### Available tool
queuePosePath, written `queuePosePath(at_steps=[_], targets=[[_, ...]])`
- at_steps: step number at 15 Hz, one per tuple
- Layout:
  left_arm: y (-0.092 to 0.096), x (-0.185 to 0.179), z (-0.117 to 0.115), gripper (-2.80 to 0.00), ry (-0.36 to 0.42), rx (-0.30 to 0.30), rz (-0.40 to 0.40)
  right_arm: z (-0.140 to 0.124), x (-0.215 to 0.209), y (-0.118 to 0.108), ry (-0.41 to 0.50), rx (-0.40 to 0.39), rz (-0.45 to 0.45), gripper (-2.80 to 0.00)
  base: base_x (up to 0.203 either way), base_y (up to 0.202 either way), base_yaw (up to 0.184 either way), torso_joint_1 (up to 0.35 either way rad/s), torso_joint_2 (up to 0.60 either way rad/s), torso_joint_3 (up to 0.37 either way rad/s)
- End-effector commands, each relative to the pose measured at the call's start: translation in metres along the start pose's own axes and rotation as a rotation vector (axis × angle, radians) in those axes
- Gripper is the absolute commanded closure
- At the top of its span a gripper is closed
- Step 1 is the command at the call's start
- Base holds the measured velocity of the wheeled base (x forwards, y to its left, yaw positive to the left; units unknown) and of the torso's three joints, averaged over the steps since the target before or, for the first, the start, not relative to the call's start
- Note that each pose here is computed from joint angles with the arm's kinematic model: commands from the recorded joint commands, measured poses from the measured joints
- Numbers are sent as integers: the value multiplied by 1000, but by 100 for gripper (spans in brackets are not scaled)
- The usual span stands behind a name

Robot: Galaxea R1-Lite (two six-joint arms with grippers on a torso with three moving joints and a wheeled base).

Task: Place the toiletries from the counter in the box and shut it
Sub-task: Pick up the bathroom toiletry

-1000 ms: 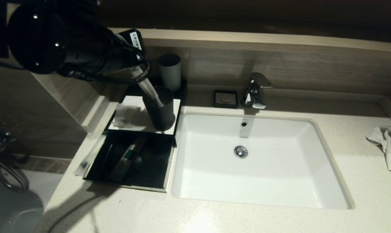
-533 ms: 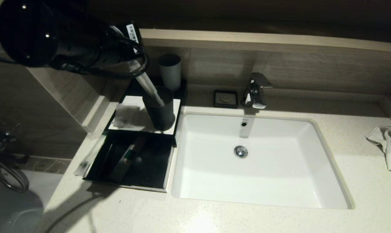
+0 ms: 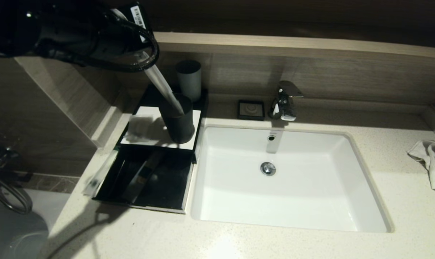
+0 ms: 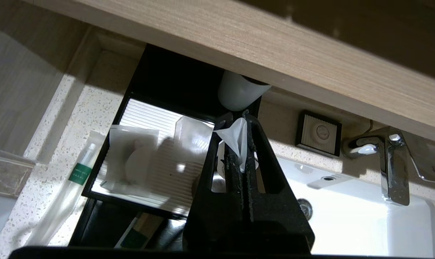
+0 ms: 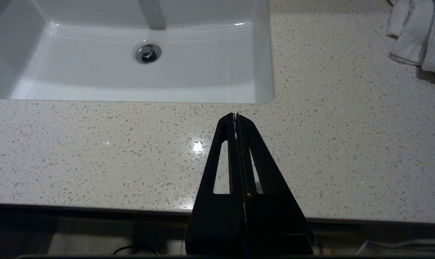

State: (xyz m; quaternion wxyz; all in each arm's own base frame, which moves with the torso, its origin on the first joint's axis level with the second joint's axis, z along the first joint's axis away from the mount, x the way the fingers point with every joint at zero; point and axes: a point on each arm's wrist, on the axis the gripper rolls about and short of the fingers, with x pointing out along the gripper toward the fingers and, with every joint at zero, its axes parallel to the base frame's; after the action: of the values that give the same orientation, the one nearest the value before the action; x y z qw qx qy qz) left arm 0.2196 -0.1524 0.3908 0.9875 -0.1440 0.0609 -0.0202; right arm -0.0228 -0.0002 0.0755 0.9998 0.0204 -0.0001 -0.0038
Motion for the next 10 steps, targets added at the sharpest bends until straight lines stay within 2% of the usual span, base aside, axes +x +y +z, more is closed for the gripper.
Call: queuePosePath(at_steps=[1, 10], targets=[[1, -5, 6, 0, -17, -11, -2, 0, 0, 0, 0, 1, 0, 0, 0, 0, 0, 0, 0, 0], [6, -21, 24, 0, -69, -31, -22, 0, 0, 0, 0, 1, 0, 0, 0, 0, 0, 0, 0, 0]])
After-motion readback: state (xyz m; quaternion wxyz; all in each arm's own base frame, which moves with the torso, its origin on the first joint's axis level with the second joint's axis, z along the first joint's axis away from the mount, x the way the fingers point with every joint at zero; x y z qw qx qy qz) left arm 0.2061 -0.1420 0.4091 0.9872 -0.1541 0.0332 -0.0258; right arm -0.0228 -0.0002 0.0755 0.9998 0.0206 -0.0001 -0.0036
